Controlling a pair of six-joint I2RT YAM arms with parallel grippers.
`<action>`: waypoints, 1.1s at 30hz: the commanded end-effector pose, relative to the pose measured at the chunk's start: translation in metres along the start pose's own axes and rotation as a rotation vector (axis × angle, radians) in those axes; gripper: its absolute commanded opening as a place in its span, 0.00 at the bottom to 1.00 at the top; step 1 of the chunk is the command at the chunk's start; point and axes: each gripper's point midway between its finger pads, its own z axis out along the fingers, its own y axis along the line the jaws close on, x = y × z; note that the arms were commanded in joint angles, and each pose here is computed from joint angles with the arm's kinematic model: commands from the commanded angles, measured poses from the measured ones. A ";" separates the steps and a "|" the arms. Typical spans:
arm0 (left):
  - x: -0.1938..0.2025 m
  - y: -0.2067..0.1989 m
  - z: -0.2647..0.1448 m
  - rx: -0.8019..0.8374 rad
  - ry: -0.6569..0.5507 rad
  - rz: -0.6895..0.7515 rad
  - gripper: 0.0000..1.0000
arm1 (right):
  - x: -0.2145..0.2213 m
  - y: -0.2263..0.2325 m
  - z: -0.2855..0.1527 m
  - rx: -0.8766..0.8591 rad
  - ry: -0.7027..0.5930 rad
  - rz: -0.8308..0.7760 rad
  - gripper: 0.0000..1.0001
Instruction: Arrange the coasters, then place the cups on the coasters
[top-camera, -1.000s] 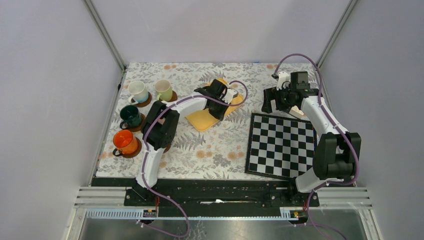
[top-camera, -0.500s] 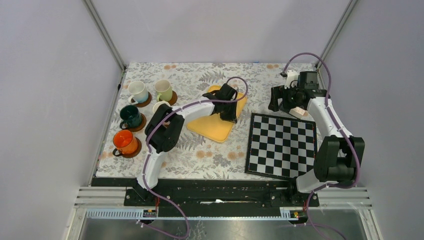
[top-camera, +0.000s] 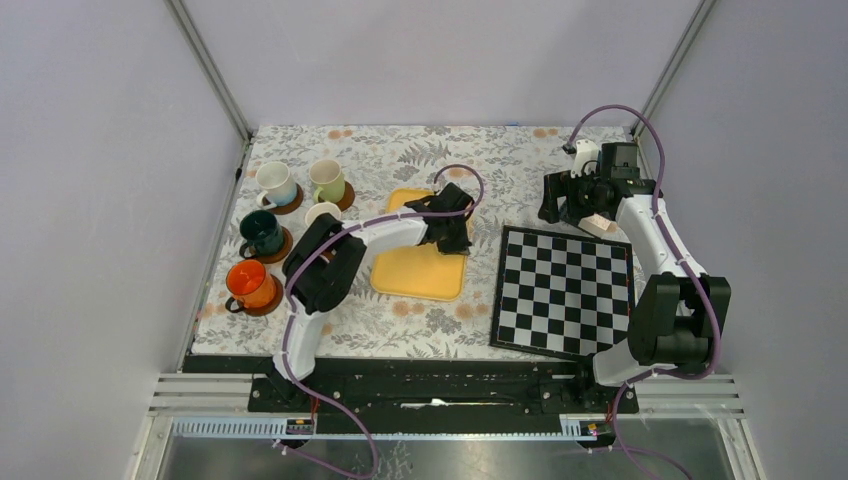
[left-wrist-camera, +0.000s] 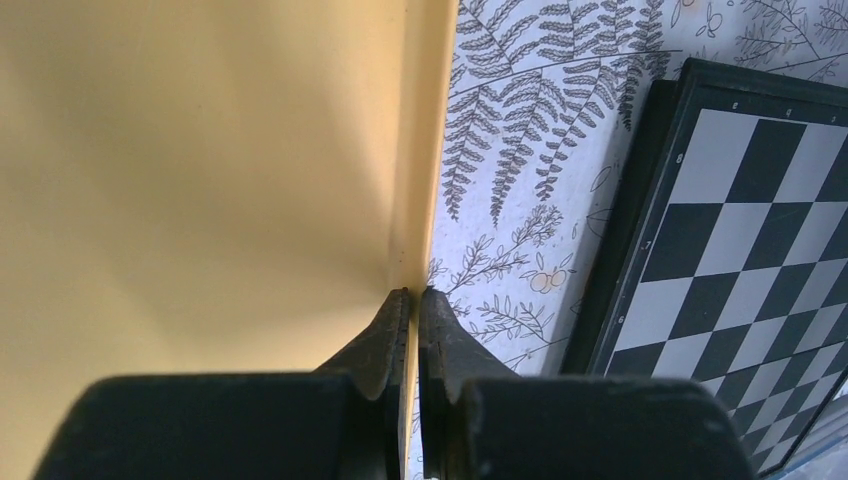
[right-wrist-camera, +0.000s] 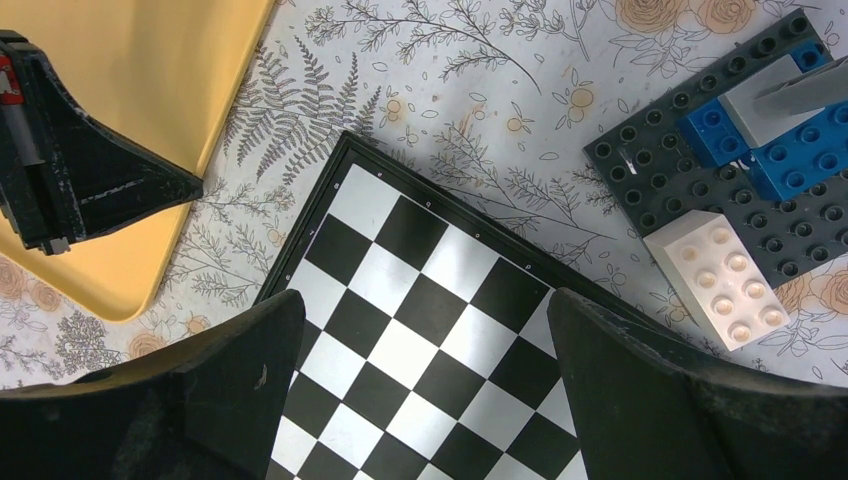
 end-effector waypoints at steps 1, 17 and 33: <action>-0.002 0.017 -0.021 -0.059 -0.057 -0.054 0.00 | -0.004 0.004 -0.011 0.001 -0.023 -0.033 0.98; -0.037 0.026 -0.026 -0.044 -0.140 -0.026 0.55 | 0.002 0.008 -0.013 -0.011 -0.019 -0.032 0.98; -0.147 -0.039 -0.186 0.077 -0.428 0.481 0.99 | -0.039 0.028 -0.037 -0.088 -0.112 -0.048 0.98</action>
